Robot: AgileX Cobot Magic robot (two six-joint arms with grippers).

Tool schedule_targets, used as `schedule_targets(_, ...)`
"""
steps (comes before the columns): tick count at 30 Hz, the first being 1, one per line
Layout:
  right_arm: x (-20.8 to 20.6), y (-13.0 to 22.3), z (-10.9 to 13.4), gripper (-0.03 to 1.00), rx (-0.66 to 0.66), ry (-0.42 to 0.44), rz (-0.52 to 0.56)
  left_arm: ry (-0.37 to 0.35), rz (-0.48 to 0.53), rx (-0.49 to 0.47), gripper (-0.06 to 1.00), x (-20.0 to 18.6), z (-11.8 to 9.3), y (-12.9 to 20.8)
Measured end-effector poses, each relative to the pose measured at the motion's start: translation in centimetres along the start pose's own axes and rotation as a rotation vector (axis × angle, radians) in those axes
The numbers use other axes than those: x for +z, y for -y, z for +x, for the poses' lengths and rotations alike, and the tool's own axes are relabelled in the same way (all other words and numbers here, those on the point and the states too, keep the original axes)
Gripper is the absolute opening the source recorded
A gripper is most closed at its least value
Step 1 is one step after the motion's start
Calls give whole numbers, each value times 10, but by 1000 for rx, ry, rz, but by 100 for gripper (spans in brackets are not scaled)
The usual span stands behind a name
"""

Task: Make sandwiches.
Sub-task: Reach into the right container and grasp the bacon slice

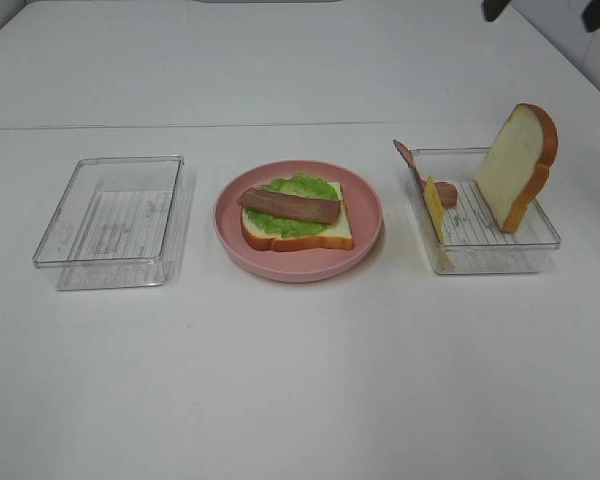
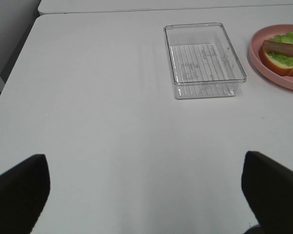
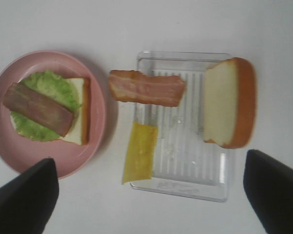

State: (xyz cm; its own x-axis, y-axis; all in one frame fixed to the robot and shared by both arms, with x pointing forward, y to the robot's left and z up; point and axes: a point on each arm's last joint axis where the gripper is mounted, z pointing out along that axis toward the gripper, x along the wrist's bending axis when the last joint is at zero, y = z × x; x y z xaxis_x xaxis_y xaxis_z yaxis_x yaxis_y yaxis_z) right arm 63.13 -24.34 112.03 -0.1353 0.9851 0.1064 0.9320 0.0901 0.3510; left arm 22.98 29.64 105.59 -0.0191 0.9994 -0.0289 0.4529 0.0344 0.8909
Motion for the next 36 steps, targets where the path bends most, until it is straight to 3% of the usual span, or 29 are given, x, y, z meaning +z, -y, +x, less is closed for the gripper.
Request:
schedule_targets(4, 38, -7, 42, 98, -61, -36, 69, 0, -3, 0, 99, 0, 0, 0)
schedule_targets(9, 78, -6, 69, 98, -43, -24, 147, 0, -3, 0, 99, 0, 0, 0)
schedule_targets(24, 135, -17, 70, 98, 9, -13, 99, 0, -4, 0, 99, 0, 0, 0)
schedule_targets(36, 179, -15, 65, 98, -4, 24, 126, 0, -5, 0, 99, 0, 0, 0)
